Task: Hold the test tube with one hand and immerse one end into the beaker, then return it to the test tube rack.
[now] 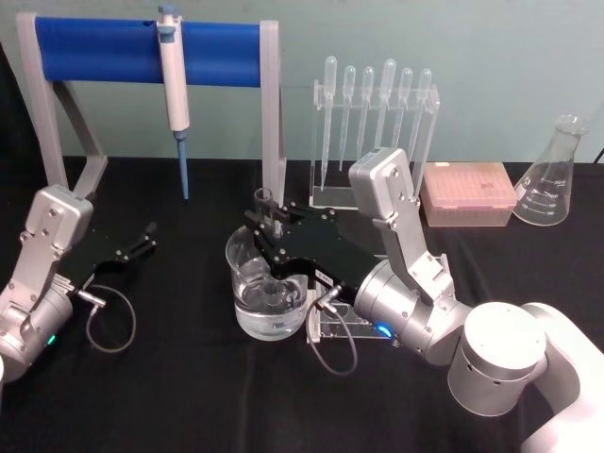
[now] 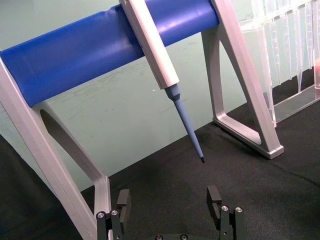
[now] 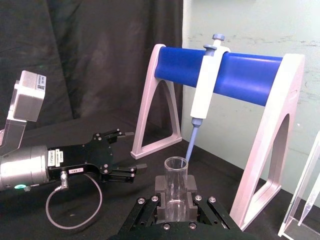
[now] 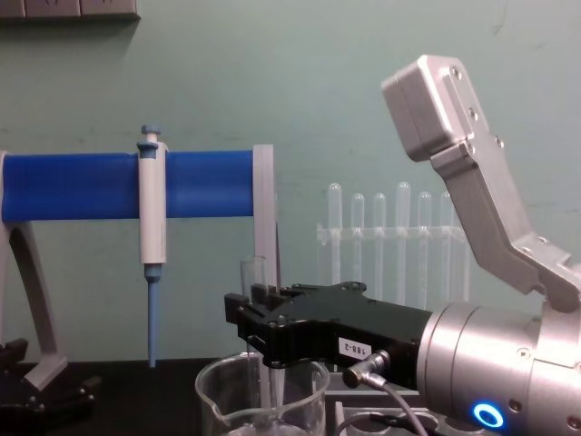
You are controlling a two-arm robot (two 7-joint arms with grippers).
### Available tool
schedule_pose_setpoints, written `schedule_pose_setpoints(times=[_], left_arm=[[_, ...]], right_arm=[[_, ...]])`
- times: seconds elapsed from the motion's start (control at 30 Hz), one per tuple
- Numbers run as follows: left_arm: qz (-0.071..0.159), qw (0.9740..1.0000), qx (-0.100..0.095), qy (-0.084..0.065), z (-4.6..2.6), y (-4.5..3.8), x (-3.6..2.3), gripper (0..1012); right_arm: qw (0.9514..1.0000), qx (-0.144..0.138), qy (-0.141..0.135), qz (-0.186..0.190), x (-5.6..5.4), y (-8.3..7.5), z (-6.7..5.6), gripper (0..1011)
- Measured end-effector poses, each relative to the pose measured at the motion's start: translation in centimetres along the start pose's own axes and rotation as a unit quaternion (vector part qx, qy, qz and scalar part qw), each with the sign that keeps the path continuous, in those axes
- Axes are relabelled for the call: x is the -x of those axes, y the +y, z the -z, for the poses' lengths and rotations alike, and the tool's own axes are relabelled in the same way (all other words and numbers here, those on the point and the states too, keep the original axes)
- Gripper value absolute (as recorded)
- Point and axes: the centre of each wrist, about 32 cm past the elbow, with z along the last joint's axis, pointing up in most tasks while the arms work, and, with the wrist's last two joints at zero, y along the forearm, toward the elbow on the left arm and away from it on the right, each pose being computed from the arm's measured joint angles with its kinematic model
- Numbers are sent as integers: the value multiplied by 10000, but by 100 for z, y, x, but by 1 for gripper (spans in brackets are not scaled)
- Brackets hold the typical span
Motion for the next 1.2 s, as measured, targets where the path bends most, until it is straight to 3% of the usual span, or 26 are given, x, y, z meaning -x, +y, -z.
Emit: schedule_pose_setpoints(times=[1.2], left_arm=[[0,10000,0,0,0,0,0,1000]], right_arm=[[10000,0,0,0,0,0,0,224]])
